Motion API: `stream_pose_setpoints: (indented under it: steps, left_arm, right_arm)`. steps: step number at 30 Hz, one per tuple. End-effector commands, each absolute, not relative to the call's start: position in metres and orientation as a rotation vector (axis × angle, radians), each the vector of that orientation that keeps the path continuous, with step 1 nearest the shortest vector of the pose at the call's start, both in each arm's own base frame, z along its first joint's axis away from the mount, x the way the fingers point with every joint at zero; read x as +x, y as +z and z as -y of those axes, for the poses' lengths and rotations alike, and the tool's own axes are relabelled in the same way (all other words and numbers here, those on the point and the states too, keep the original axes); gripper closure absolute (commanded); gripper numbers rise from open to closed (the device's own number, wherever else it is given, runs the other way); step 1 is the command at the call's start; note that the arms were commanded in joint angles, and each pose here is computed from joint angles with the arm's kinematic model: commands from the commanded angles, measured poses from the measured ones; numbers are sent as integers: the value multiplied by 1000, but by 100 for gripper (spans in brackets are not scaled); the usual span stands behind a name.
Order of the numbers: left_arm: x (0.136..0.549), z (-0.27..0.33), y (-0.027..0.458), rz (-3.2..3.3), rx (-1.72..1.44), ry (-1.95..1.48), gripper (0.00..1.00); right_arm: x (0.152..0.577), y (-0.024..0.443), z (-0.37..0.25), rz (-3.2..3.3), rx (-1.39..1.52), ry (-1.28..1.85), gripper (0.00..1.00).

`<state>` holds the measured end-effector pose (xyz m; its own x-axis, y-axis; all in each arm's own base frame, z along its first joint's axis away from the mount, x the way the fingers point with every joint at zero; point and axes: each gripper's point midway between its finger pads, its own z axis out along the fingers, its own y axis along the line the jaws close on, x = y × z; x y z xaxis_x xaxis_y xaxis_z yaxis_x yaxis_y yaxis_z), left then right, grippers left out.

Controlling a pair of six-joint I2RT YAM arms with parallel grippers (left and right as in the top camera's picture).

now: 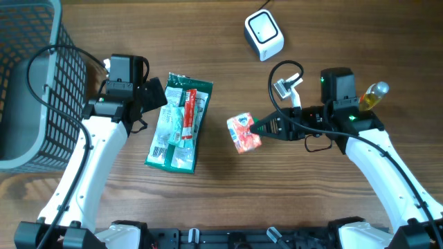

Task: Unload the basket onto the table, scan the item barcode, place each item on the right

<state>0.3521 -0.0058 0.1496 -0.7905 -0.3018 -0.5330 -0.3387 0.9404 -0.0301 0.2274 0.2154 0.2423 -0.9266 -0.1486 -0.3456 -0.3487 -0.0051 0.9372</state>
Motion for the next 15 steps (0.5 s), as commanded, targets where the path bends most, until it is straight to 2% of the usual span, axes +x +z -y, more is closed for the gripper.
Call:
stream_pose_setpoints:
  steps: [1, 15]
  left_arm:
    - [354, 3, 152, -2530, -461, 105, 0]
    - [354, 3, 152, -2530, -460, 106, 0]
  right_arm:
    - [214, 259, -213, -1980, -639, 2156, 96]
    - [210, 257, -212, -1980, -634, 2158, 96]
